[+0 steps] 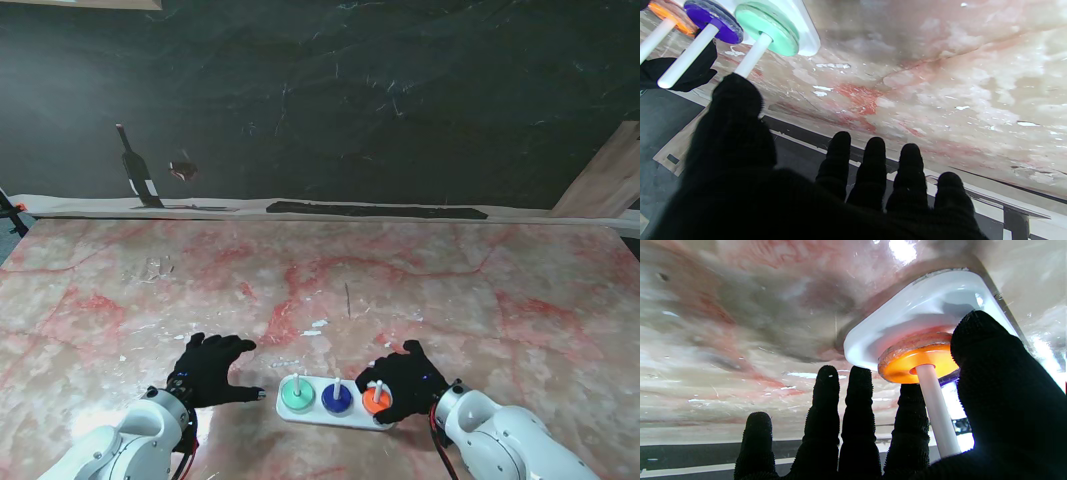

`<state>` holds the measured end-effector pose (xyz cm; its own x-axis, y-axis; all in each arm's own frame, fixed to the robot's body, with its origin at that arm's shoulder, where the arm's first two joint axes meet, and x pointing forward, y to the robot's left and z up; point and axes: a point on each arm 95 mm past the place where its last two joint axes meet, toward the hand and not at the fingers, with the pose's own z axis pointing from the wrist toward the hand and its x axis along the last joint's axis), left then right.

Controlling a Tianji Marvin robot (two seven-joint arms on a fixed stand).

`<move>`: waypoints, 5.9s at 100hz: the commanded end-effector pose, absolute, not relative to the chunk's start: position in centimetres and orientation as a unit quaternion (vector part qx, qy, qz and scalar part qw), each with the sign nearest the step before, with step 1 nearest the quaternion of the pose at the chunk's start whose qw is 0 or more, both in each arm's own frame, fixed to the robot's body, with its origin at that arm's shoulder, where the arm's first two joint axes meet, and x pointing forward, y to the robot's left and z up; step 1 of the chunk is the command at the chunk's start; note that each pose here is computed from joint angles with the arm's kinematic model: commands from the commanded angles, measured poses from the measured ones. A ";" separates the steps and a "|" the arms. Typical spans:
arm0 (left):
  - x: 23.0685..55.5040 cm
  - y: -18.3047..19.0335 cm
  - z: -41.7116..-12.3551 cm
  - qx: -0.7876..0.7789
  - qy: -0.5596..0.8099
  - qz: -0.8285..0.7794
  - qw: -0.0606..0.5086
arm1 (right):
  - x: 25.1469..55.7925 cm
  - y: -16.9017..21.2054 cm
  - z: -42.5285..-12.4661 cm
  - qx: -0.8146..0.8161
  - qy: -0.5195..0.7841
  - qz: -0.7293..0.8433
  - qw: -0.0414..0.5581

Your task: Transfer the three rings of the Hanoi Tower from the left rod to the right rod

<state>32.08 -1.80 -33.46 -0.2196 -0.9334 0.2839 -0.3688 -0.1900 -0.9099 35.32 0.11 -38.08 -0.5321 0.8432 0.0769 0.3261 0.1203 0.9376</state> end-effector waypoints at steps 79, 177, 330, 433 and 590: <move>32.1 -1.9 -33.7 -0.565 0.584 -0.521 0.263 | 34.9 -0.5 -38.7 0.412 0.705 0.528 0.231; 32.2 -1.9 -33.8 -0.568 0.589 -0.511 0.263 | 34.7 -0.5 -38.4 0.394 0.717 0.527 0.228; 32.5 -2.0 -34.1 -0.569 0.592 -0.506 0.264 | 35.6 -0.9 -38.7 0.368 0.697 0.569 0.235; 32.5 -2.0 -34.2 -0.568 0.593 -0.507 0.264 | 34.8 -0.9 -34.9 0.361 0.690 0.582 0.232; 32.4 -1.9 -34.0 -0.570 0.591 -0.507 0.263 | 35.1 0.1 -29.2 0.315 0.704 0.587 0.246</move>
